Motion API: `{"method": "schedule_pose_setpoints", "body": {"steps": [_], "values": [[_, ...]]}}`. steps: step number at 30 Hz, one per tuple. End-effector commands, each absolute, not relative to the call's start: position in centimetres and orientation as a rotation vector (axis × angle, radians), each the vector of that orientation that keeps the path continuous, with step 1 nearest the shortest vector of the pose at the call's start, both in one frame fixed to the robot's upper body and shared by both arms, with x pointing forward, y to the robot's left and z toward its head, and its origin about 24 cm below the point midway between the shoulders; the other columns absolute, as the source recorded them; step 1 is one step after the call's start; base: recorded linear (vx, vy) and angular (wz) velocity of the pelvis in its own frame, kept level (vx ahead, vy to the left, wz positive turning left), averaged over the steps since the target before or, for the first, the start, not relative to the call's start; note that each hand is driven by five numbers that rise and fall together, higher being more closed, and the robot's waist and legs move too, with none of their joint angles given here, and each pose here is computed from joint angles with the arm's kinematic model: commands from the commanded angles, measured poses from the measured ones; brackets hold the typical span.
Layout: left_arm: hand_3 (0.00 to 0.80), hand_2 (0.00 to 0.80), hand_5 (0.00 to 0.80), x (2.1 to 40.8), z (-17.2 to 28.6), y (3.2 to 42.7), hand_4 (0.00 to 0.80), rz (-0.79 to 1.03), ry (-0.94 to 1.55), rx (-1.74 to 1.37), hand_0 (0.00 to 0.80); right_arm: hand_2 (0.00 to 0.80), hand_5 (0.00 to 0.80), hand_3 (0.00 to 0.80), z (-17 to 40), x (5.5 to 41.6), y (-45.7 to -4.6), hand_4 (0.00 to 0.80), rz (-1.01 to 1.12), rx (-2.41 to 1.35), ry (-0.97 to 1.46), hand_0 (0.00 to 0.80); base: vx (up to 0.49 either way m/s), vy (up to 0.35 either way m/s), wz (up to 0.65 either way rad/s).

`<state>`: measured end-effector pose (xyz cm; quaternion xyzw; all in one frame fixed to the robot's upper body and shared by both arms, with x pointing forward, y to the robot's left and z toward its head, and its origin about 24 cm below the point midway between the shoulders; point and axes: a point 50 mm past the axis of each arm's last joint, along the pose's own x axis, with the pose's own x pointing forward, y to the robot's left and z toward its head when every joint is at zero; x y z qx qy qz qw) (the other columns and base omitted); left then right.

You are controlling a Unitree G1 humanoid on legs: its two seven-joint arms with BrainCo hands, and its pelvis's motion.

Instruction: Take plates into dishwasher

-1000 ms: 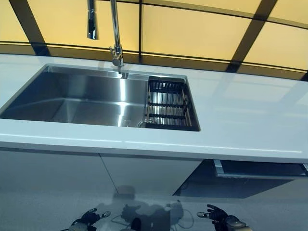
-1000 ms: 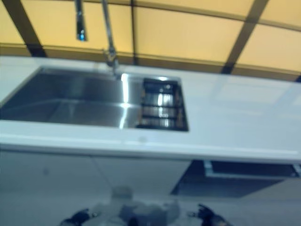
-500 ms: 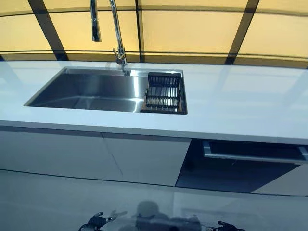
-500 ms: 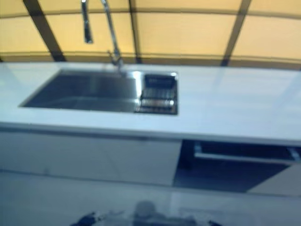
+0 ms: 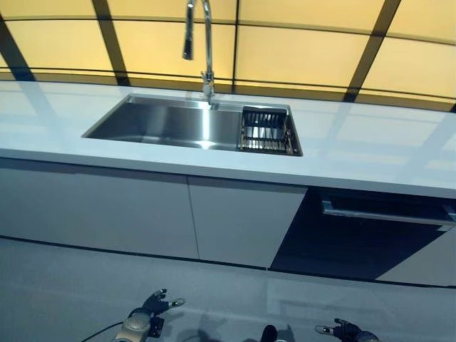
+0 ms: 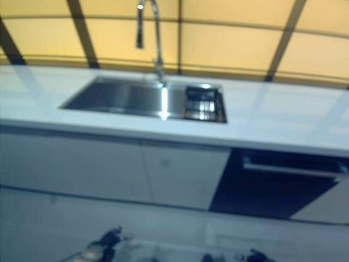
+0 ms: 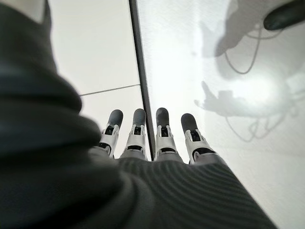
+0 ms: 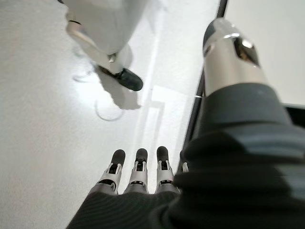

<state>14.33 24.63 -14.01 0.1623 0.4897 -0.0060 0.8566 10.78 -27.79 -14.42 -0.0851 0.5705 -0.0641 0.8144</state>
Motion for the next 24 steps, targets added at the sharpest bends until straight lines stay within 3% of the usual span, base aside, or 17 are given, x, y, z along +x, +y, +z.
{"method": "schedule_pose_setpoints", "body": {"steps": [1, 6, 12, 18, 24], "values": [[0.0, 0.0, 0.0, 15.7, -12.7, 26.8, 0.0, 0.052, 0.982, 0.358, 0.0, 0.0, 0.0, 0.0, -13.1, 14.6, -27.6, 0.0, -0.104, -0.178, 1.092, 0.0, -0.261, 0.265, -0.01], [0.0, 0.0, 0.0, 13.3, -13.5, 27.6, 0.0, 0.072, 1.085, 0.362, 0.0, 0.0, 0.0, 0.0, -14.4, 12.4, -26.4, 0.0, -0.077, -0.148, 1.154, 0.0, -0.197, 0.134, 0.39], [0.0, 0.0, 0.0, 10.1, -14.5, 28.1, 0.0, 0.122, 1.194, 0.357, 0.0, 0.0, 0.0, 0.0, -15.3, 10.6, -25.3, 0.0, -0.068, -0.128, 1.216, 0.0, -0.12, -0.109, 0.1], [0.0, 0.0, 0.0, 10.3, -14.5, 27.8, 0.0, 0.143, 1.167, 0.324, 0.0, 0.0, 0.0, 0.0, -15.3, 10.9, -25.0, 0.0, -0.031, -0.148, 1.205, 0.0, -0.167, -0.257, -0.26], [0.0, 0.0, 0.0, 12.6, -14.4, 25.3, 0.0, 0.048, 1.068, 0.317, 0.0, 0.0, 0.0, 0.0, -15.3, 10.7, -25.4, 0.0, -0.032, -0.18, 1.247, 0.0, -0.155, -0.267, -0.09]]}}
